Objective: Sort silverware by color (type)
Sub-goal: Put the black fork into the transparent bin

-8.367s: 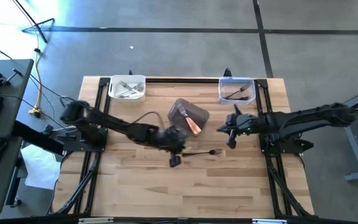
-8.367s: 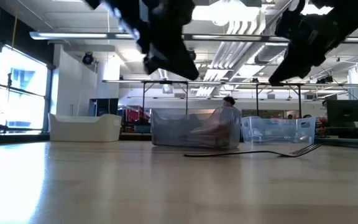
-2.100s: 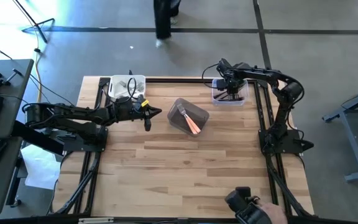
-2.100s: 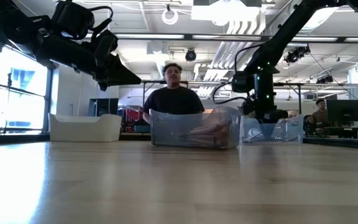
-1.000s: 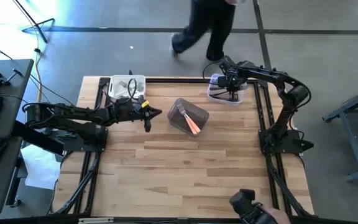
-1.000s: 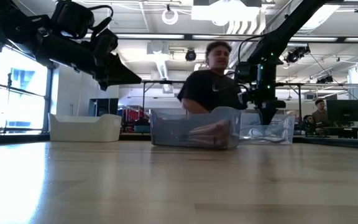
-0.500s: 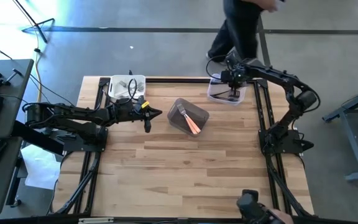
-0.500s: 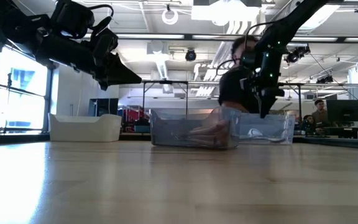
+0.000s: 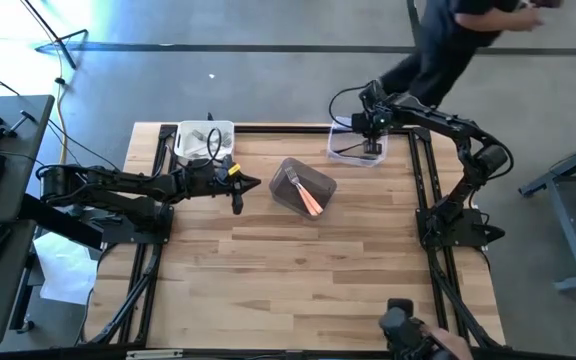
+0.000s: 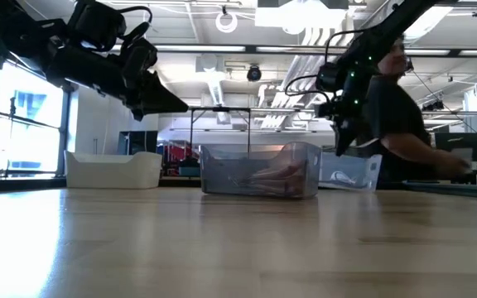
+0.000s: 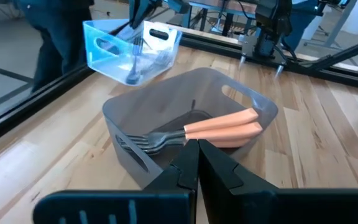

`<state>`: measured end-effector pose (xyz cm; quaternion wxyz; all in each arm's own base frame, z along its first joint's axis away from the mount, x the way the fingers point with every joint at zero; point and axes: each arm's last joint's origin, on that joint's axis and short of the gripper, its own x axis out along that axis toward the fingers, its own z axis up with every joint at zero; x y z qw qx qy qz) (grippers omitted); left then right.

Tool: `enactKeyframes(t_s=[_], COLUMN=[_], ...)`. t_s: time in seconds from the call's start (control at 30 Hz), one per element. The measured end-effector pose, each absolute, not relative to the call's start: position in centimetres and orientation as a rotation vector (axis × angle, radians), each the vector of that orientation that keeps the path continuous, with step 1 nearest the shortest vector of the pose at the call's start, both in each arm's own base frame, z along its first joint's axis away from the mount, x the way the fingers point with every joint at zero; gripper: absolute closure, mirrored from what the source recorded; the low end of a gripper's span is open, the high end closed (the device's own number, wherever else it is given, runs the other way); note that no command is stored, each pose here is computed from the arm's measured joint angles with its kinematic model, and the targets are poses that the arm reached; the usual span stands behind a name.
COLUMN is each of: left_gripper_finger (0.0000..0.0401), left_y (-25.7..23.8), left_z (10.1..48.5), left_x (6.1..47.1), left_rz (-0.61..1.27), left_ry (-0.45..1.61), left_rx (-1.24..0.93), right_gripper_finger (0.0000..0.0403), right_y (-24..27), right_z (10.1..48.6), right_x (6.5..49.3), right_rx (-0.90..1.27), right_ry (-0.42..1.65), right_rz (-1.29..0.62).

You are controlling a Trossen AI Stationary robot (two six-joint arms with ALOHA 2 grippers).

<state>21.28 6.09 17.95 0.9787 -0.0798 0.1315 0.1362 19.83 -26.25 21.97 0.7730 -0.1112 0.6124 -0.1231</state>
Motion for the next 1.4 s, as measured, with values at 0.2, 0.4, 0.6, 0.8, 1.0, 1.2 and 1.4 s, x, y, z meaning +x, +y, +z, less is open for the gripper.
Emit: enactKeyframes(t_s=[0.2, 0.4, 0.6, 0.8, 1.0, 1.2, 1.4], left_gripper_finger=[0.0401, 0.0401, 0.0401, 0.0401, 0.0401, 0.0401, 0.0401], left_y=[6.0, 6.0, 6.0, 6.0, 6.0, 6.0, 6.1], left_z=[17.9, 17.9, 17.9, 17.9, 17.9, 17.9, 17.9], left_x=[21.3, 21.3, 21.3, 21.3, 21.3, 21.3, 21.3], left_rz=[0.273, 0.273, 0.274, 0.274, 0.274, 0.275, 0.277], left_ry=[0.270, 0.268, 0.268, 0.268, 0.268, 0.268, 0.268], left_rx=[-0.161, -0.167, -0.168, -0.168, -0.168, -0.168, -0.168], right_gripper_finger=[0.0402, 0.0402, 0.0402, 0.0402, 0.0402, 0.0402, 0.0402], right_y=[-26.1, -25.6, -25.5, -25.4, -25.6, -26.0, -26.6], right_z=[21.7, 21.6, 22.0, 22.1, 21.5, 20.8, 19.3], right_x=[18.6, 18.9, 19.7, 20.4, 20.8, 21.6, 22.1], right_rx=[-0.163, -0.158, -0.243, -0.342, -0.335, -0.403, -0.444], right_ry=[1.456, 1.461, 1.394, 1.368, 1.326, 1.290, 1.311], right_rz=[-0.334, -0.297, -0.232, -0.178, -0.129, -0.086, -0.031])
